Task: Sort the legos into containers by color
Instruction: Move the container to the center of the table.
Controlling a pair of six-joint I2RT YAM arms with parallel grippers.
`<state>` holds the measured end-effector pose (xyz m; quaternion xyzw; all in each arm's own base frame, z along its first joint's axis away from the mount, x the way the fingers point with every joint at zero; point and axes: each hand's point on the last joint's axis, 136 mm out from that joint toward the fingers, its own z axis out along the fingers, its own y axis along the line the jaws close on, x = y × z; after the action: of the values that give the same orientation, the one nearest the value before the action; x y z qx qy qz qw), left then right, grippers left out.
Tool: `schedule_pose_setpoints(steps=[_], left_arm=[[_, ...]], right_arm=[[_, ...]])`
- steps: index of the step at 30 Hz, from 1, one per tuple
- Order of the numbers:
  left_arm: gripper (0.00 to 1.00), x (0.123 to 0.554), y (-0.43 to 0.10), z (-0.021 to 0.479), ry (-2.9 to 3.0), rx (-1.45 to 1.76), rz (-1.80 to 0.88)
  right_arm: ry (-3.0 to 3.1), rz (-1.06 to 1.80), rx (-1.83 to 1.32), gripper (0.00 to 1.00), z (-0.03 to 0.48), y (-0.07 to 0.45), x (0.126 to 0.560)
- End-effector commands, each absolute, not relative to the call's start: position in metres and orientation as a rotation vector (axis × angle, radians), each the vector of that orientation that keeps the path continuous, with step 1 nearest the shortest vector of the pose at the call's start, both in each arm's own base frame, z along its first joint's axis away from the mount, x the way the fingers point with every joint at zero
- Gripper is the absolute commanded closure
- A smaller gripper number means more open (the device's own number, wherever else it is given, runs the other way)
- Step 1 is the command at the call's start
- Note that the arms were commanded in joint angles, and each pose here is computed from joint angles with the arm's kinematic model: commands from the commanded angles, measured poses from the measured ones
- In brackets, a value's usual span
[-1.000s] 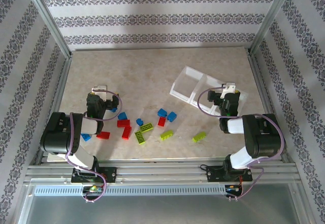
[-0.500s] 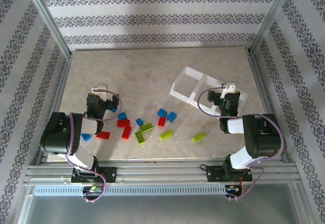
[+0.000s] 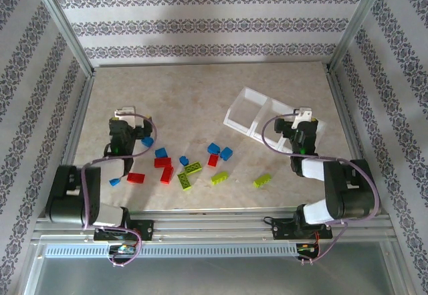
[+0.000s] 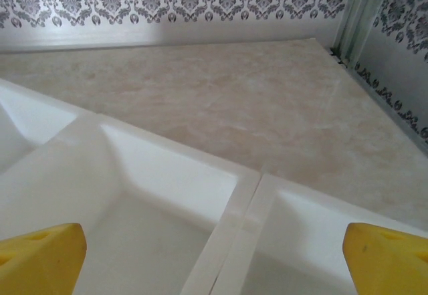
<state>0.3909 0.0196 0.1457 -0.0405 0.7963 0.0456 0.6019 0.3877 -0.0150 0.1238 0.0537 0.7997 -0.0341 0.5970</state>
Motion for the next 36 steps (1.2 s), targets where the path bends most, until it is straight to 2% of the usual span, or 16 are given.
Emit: schedule_pose_setpoints(steps=[1, 6, 11, 20, 28, 31, 36], left_arm=[[0.0, 0.38, 0.027, 0.168, 1.833, -0.162, 0.113], [0.01, 0.356, 0.032, 0.202, 1.811, -0.233, 0.096], [0.0, 0.332, 0.035, 0.212, 1.808, -0.33, 0.045], [0.0, 0.31, 0.031, 0.191, 1.938, -0.483, -0.051], [0.0, 0.307, 0.027, 0.174, 1.992, -0.549, -0.106], [0.0, 0.306, 0.027, 0.171, 2.018, -0.563, -0.102], [0.0, 0.303, 0.026, 0.17, 2.038, -0.59, -0.115]], right_arm=[[1.847, -0.103, 0.166, 0.02, 0.143, -0.021, 0.386], [1.916, -0.112, 0.294, 0.02, 0.162, -0.032, 0.371], [2.043, -0.097, 0.428, 0.03, 0.164, -0.037, 0.35], [2.289, 0.044, 0.649, 0.2, 0.124, -0.017, 0.336], [2.378, 0.029, 0.676, 0.24, 0.098, -0.002, 0.358], [2.397, 0.017, 0.685, 0.3, 0.092, -0.001, 0.366], [2.453, 0.03, 0.628, 0.46, 0.082, 0.01, 0.379]])
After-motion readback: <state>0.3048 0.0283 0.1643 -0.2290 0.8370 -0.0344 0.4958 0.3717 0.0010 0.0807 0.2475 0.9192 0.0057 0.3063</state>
